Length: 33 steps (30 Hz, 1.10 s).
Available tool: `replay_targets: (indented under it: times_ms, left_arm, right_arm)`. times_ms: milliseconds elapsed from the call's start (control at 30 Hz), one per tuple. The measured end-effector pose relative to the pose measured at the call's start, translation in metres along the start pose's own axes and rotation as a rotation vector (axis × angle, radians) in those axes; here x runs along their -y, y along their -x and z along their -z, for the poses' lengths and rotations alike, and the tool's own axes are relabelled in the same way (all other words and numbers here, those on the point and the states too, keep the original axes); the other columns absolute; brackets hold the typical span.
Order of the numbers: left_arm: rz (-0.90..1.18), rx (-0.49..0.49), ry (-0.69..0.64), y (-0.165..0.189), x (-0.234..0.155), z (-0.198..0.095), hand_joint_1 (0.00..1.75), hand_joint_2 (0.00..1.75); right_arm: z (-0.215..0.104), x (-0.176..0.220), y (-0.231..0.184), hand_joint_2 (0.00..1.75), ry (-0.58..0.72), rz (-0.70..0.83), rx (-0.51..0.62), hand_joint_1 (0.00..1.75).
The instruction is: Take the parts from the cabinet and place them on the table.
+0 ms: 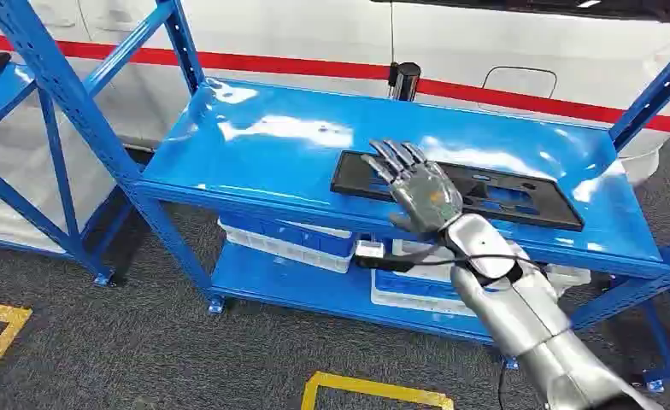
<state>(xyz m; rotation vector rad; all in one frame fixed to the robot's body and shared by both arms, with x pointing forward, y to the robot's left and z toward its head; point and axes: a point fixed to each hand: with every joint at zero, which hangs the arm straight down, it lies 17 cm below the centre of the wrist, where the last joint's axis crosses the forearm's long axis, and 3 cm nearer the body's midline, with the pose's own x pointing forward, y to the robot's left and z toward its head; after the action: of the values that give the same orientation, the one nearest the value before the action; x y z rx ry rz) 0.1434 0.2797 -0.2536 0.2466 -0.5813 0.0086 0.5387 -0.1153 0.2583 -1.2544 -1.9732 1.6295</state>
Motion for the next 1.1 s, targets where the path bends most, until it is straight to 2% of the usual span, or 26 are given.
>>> replay_targets:
  times_ms: [167,400,767,933,1100]
  left_arm:
    - [-0.004,-0.007,-0.004,0.001,-0.001,0.000,0.00,1.75]
    - [-0.016,-0.018,-0.011,0.003,-0.003,0.000,0.00,1.75]
    - [-0.039,-0.022,-0.020,0.005,-0.005,0.000,0.00,1.75]
    - [-0.042,-0.022,-0.018,0.005,-0.005,0.000,0.00,1.75]
    - [-0.041,-0.016,-0.017,0.004,-0.005,0.000,0.00,1.75]
  right_arm:
    - [0.029,-0.008,0.005,1.75,-0.054,0.003,0.008,0.00]
    - [0.038,-0.030,0.006,1.75,-0.124,0.009,-0.006,0.00]
    - [0.020,-0.072,0.033,1.75,-0.223,0.045,-0.101,0.00]
    - [0.018,-0.073,0.045,1.75,-0.236,0.030,-0.118,0.00]
    - [0.013,-0.077,0.066,1.75,-0.281,-0.019,-0.189,0.00]
